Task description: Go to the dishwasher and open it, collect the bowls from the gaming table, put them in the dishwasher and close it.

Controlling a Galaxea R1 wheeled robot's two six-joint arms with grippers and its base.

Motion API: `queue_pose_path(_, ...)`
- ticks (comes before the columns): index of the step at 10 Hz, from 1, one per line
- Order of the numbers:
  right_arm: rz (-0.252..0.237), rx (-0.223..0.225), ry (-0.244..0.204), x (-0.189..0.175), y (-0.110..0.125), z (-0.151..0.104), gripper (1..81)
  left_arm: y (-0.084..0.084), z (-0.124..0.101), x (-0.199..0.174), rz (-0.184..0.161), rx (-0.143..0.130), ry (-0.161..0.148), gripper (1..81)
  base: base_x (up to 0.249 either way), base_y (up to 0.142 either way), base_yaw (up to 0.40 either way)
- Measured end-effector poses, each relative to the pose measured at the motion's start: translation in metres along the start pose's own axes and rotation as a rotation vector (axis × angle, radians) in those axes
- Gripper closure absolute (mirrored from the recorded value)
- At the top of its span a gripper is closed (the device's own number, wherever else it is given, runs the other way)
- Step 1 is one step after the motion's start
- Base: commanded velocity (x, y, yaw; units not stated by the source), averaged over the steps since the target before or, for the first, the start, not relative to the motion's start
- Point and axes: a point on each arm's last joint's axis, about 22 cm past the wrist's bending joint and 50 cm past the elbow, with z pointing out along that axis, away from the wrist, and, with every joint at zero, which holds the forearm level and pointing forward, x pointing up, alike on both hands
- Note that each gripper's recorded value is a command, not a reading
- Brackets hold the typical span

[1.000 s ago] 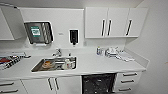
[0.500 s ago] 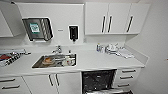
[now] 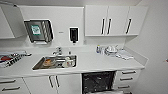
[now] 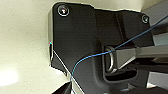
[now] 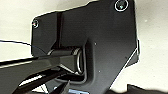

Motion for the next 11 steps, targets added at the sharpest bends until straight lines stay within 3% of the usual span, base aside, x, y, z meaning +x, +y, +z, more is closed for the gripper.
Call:
queue_pose_path(2, -0.022, 0.000, 0.043, 0.017, -0.002, -0.004, 1.0, 0.011, 0.005, 0.018, 0.016, -0.008, 0.046, 1.0, 0.000, 0.000, 0.000)
queue_pose_path(4, -0.026, 0.000, 0.050, 0.016, -0.002, -0.005, 1.0, 0.010, 0.004, 0.018, 0.020, -0.005, 0.054, 1.0, 0.000, 0.000, 0.000)
queue_pose_path(5, -0.021, -0.001, 0.037, 0.010, -0.002, -0.005, 1.0, 0.009, 0.003, 0.011, 0.015, -0.002, 0.040, 1.0, 0.000, 0.000, 0.000)
queue_pose_path(8, 0.013, -0.002, -0.041, -0.003, -0.001, -0.002, 1.0, 0.010, 0.001, -0.006, -0.016, -0.001, -0.043, 1.0, 0.000, 0.000, 0.000)
queue_pose_path(9, 0.021, -0.001, -0.058, -0.001, -0.002, -0.001, 1.0, 0.011, 0.002, 0.000, -0.021, -0.003, -0.054, 1.0, 0.000, 0.000, 0.000)
queue_pose_path(11, 0.017, -0.003, -0.049, 0.009, -0.004, 0.001, 1.0, 0.013, 0.003, 0.012, -0.018, -0.007, -0.043, 1.0, 0.000, 0.000, 0.000)
